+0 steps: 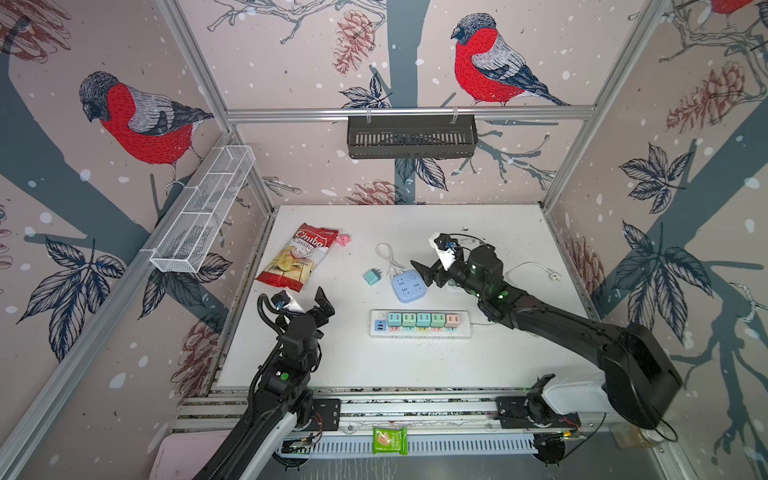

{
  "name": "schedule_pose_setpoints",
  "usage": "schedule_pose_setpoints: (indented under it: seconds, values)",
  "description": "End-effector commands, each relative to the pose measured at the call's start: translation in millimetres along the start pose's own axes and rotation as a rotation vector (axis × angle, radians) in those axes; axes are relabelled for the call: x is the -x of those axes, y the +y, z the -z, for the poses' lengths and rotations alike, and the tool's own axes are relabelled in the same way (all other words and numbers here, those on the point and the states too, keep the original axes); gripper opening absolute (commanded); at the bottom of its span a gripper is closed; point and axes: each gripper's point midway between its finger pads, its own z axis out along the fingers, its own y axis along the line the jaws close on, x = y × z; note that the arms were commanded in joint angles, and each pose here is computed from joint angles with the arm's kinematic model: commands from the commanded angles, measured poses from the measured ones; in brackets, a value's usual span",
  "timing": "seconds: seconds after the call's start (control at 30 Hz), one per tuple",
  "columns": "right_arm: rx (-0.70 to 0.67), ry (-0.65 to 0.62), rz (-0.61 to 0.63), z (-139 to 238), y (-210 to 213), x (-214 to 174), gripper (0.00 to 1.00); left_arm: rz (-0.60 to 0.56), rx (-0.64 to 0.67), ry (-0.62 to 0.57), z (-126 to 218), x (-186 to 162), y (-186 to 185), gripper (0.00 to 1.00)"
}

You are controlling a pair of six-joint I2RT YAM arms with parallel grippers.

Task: Insert the plug
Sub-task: 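Lower the right gripper onto the loose teal adapter and close on it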

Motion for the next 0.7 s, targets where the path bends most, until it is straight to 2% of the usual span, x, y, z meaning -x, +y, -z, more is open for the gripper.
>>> schedule_pose_setpoints:
  seconds: [0.0,0.3,0.67]
  values:
    - [0.144,0.145,0.032,-20.6,24.0,-25.3,0.93,0.094,0.031,-0.056,4.1,6.9,11.3,0.97]
    - [0.282,0.322,0.063,-75.9,50.1,-53.2,0.92,0.106,0.024,-0.039,6.0,4.1,11.5,0.97]
    - [0.311,0.516,0.156,-134.7,61.5,-110.5,0.93,0.111,0.011,-0.032,6.7,2.7,10.1,0.97]
